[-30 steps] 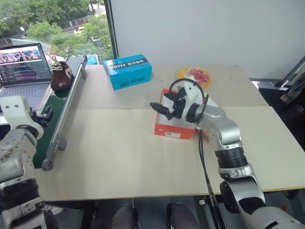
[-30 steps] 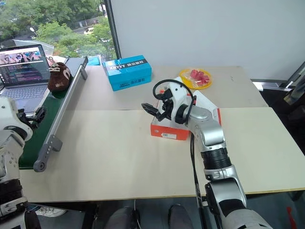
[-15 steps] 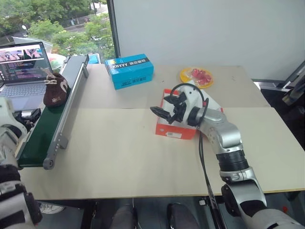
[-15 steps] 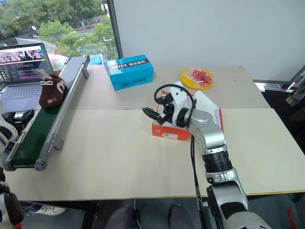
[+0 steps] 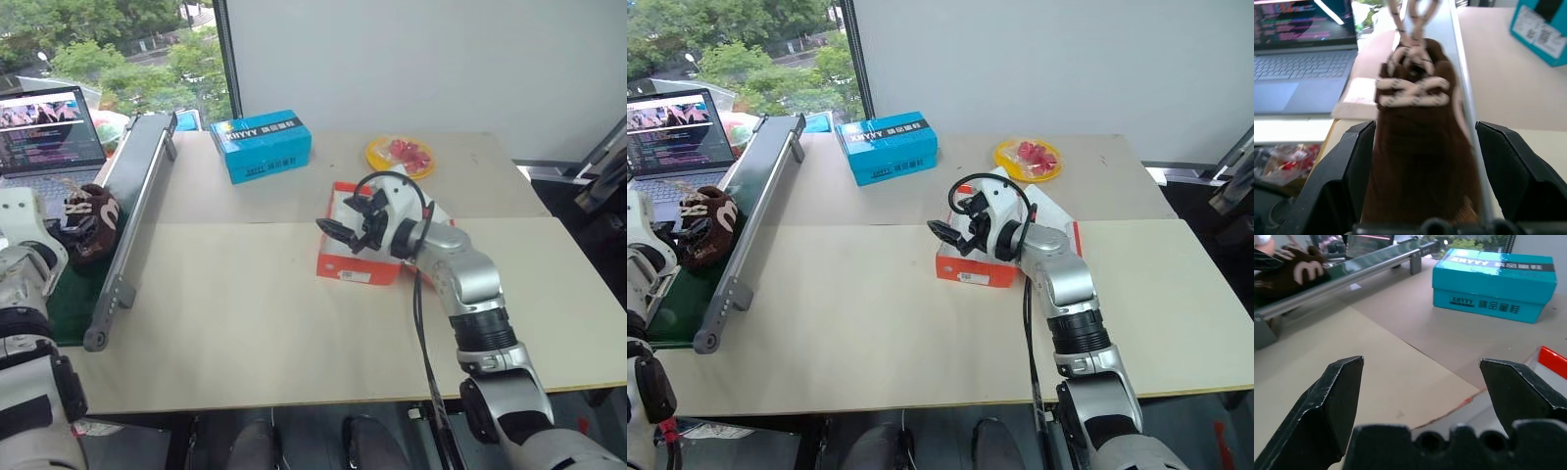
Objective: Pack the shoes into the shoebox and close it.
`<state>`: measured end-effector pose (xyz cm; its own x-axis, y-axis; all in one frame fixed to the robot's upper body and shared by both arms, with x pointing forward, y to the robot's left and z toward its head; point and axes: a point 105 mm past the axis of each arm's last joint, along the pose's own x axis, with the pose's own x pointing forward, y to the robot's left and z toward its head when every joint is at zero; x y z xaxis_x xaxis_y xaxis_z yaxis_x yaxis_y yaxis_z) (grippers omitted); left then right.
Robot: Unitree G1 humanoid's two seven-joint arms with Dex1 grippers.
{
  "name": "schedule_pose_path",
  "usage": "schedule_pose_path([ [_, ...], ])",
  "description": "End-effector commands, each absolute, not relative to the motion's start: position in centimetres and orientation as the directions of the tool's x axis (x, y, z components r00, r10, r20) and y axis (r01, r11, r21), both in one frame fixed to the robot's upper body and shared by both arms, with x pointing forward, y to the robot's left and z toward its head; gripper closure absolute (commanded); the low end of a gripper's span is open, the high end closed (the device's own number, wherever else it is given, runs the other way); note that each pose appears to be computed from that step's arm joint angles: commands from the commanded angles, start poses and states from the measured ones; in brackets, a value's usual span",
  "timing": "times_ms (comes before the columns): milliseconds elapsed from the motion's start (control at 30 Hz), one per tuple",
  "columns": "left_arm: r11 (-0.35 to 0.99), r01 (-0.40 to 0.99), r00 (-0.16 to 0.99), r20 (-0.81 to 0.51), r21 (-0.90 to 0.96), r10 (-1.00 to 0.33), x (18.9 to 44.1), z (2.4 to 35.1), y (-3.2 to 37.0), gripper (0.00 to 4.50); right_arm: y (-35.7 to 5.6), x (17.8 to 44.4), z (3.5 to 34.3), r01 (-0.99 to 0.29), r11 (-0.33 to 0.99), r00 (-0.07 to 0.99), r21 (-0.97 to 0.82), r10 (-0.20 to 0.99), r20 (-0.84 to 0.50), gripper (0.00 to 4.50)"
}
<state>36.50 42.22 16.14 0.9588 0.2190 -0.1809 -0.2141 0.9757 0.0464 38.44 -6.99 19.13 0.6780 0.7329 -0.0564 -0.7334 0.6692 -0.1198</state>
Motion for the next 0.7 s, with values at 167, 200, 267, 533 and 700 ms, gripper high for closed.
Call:
schedule_pose_path([
  [167, 0.994, -0.105, 0.951, -0.297, -0.04, 0.089, 36.1, 13.2, 40.0, 2.39, -7.3, 38.7, 20.6, -0.71, 0.687, 0.698, -0.155, 0.716, -0.023, 0.0],
  [200, 0.995, -0.089, 0.956, -0.285, -0.053, 0.07, 36.2, 13.4, 39.6, 2.82, -7.3, 38.8, 20.7, -0.709, 0.688, 0.699, -0.156, 0.715, -0.021, 0.0],
  [267, 0.995, -0.07, 0.968, -0.245, -0.074, 0.05, 36.5, 14.2, 39.0, 3.46, -7.3, 38.8, 20.8, -0.707, 0.689, 0.7, -0.157, 0.714, -0.019, 0.0],
  [533, 0.996, 0.047, 0.999, 0.016, -0.081, -0.045, 38.1, 22.3, 34.5, 4.29, -7.4, 38.7, 21.2, -0.71, 0.695, 0.7, -0.115, 0.714, -0.009, 0.0],
  [700, 0.969, 0.231, 0.961, 0.173, -0.089, -0.214, 39.1, 27.8, 27.0, 4.29, -7.6, 38.7, 24.4, -0.711, 0.673, 0.702, 0.203, 0.697, 0.148, 0.0],
])
